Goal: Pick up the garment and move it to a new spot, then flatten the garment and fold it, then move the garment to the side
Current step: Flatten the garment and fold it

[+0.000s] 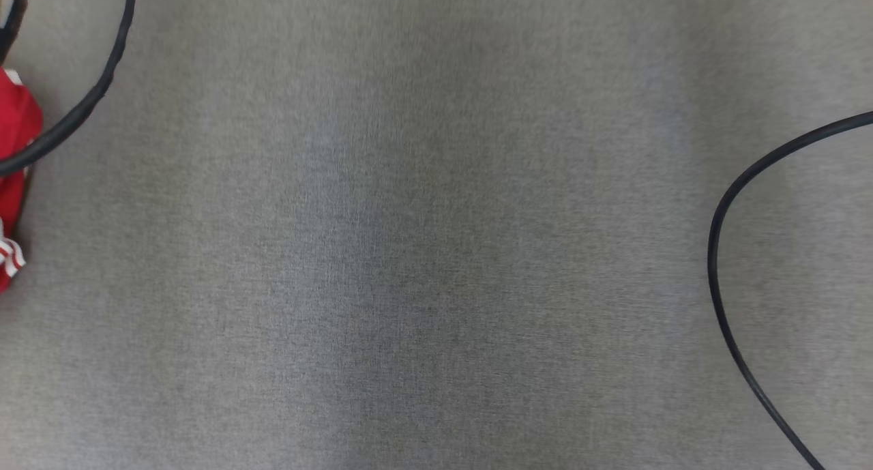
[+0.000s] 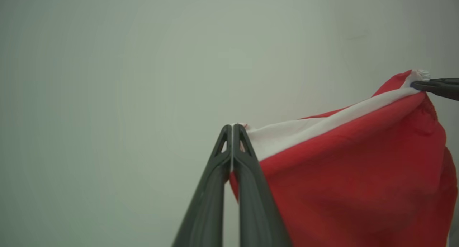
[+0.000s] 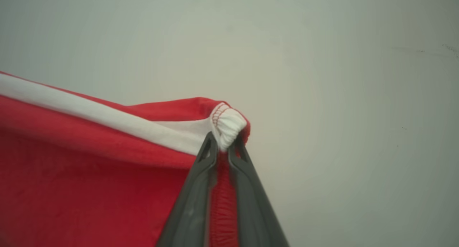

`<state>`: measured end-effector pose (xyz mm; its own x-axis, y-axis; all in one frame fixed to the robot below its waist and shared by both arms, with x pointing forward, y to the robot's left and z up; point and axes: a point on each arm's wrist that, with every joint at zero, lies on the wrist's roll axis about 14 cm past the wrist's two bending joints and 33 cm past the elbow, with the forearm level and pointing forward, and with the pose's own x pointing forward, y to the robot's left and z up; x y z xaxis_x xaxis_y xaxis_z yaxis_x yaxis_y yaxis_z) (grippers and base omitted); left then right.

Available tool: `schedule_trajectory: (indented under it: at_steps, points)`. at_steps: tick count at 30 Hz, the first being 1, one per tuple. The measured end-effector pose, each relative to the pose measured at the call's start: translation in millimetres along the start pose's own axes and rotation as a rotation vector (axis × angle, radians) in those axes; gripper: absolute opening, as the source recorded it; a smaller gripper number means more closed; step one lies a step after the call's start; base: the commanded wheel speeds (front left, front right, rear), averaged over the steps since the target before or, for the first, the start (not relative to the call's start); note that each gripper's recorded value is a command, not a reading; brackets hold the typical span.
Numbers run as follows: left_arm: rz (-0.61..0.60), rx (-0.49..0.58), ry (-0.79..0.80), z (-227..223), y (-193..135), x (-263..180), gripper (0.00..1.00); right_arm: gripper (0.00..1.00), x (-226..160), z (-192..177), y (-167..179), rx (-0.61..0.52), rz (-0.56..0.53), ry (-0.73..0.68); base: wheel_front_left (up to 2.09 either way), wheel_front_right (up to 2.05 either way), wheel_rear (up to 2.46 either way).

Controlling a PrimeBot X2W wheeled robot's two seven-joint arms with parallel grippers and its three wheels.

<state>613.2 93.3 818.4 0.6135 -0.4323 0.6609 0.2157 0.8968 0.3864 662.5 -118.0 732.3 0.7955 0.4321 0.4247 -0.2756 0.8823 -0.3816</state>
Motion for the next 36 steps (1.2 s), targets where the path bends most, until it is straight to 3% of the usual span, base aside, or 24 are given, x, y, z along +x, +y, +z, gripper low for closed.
schedule_trajectory:
  at_steps: [2, 5, 6, 11, 16, 21, 28, 36]
  points:
    - [-0.003, 0.006, -0.012, -7, -3, -2, 0.0, 0.0, 2, -16, 3, 0.011, -0.006, 0.009, 0.0, 0.0, 0.0]
    - [-0.013, -0.052, 0.05, -48, -19, -23, 0.0, 0.0, -10, -74, 36, 0.062, 0.041, 0.106, 0.0, 0.0, 0.0]
    - [-0.013, -0.052, 0.05, -48, -19, -23, 0.0, 0.0, -10, -74, 36, 0.062, 0.041, 0.106, 0.0, 0.0, 0.0]
    - [0.002, -0.162, 0.128, -88, -40, -56, 0.0, 0.0, -55, -143, 78, 0.146, 0.114, 0.254, 0.0, 0.0, 0.0]
    - [0.102, -0.311, 0.201, -109, -48, -98, 0.0, 0.0, -117, -179, 115, 0.274, 0.184, 0.4, 0.0, 0.0, 0.0]
    - [0.166, -0.421, 0.328, -126, -71, -152, 0.0, 0.0, -174, -187, 128, 0.369, 0.19, 0.51, 0.0, 0.0, 0.0]
    - [0.18, -0.503, 0.484, -127, -104, -215, 0.0, 0.0, -236, -169, 147, 0.489, 0.174, 0.591, 0.0, 0.0, 0.0]
    - [0.269, -0.579, 0.633, -112, -120, -286, 0.0, 0.0, -303, -140, 170, 0.552, 0.187, 0.678, 0.0, 0.0, 0.0]
